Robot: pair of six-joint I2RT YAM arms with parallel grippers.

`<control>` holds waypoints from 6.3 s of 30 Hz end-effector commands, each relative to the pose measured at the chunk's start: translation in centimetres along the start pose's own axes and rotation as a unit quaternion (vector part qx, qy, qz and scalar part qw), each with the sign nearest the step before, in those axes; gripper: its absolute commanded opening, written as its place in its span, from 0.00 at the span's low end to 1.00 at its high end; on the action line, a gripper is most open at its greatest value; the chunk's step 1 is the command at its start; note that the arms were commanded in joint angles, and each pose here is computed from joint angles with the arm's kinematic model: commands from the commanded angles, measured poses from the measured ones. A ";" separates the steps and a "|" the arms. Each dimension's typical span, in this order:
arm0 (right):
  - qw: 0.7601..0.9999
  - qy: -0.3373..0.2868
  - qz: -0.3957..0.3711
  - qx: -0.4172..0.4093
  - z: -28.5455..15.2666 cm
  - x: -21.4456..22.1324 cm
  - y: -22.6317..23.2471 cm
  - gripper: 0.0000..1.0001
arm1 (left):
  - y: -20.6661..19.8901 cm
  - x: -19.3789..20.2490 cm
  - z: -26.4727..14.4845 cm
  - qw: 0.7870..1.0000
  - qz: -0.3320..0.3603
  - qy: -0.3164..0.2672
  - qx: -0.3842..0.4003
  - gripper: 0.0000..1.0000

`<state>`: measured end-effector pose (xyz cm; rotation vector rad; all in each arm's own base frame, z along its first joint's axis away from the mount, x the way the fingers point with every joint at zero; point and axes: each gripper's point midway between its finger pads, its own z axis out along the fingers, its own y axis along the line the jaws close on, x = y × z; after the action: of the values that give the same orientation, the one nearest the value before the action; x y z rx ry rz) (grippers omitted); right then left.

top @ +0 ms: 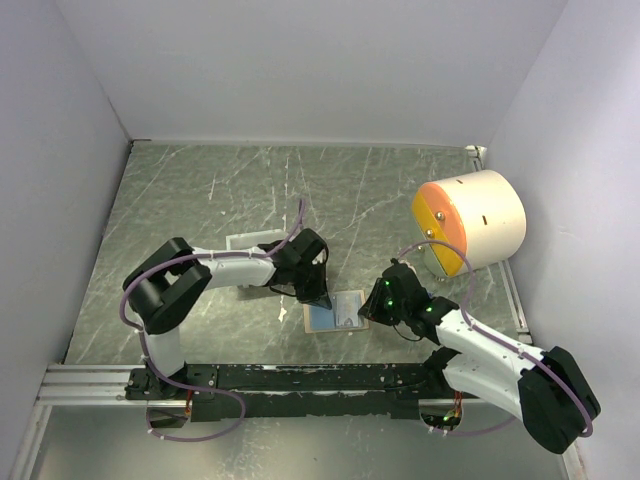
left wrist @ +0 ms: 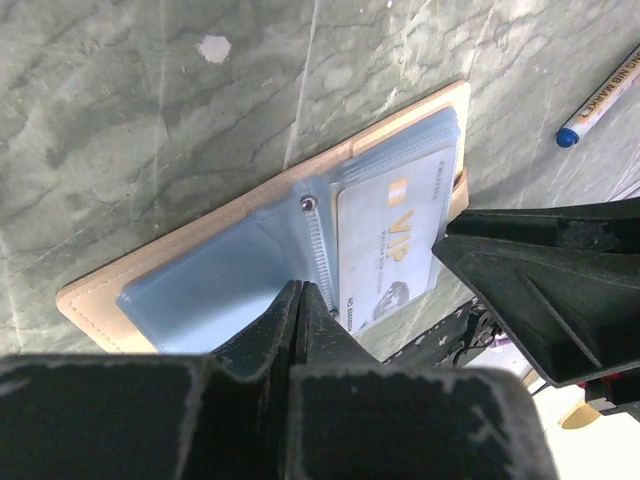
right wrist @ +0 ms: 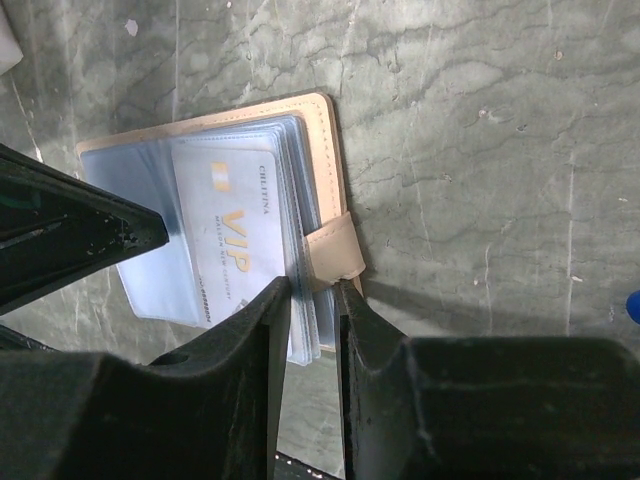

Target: Put the credit cards into the card holder

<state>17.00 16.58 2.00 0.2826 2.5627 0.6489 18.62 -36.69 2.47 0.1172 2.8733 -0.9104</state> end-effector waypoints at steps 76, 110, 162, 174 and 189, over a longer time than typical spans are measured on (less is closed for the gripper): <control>0.971 -0.077 -0.137 -0.180 3.2 -8.7 25.4 0.76 | 19.0 -12.9 -21.2 0.965 -0.168 -0.202 -0.014 0.28; 0.979 0.008 -0.114 -0.168 16.5 -3.2 27.3 0.85 | 22.3 -10.3 -16.1 0.967 -0.229 -0.112 0.034 0.20; 0.951 0.034 -0.137 -0.275 14.3 -2.1 34.0 0.71 | 20.5 -9.8 -14.5 0.966 -0.227 -0.093 0.081 0.18; 0.960 0.003 -0.171 -0.221 12.8 -4.3 33.7 0.73 | 20.6 -9.7 -14.4 0.967 -0.227 -0.090 0.075 0.18; 0.974 -0.028 -0.165 -0.154 12.2 -6.4 29.1 0.88 | 20.9 -9.6 -14.6 0.968 -0.225 -0.091 0.064 0.18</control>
<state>30.30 46.29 8.79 -0.2710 2.3533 0.8912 29.00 -11.19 3.50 -0.6389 2.7091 -1.0971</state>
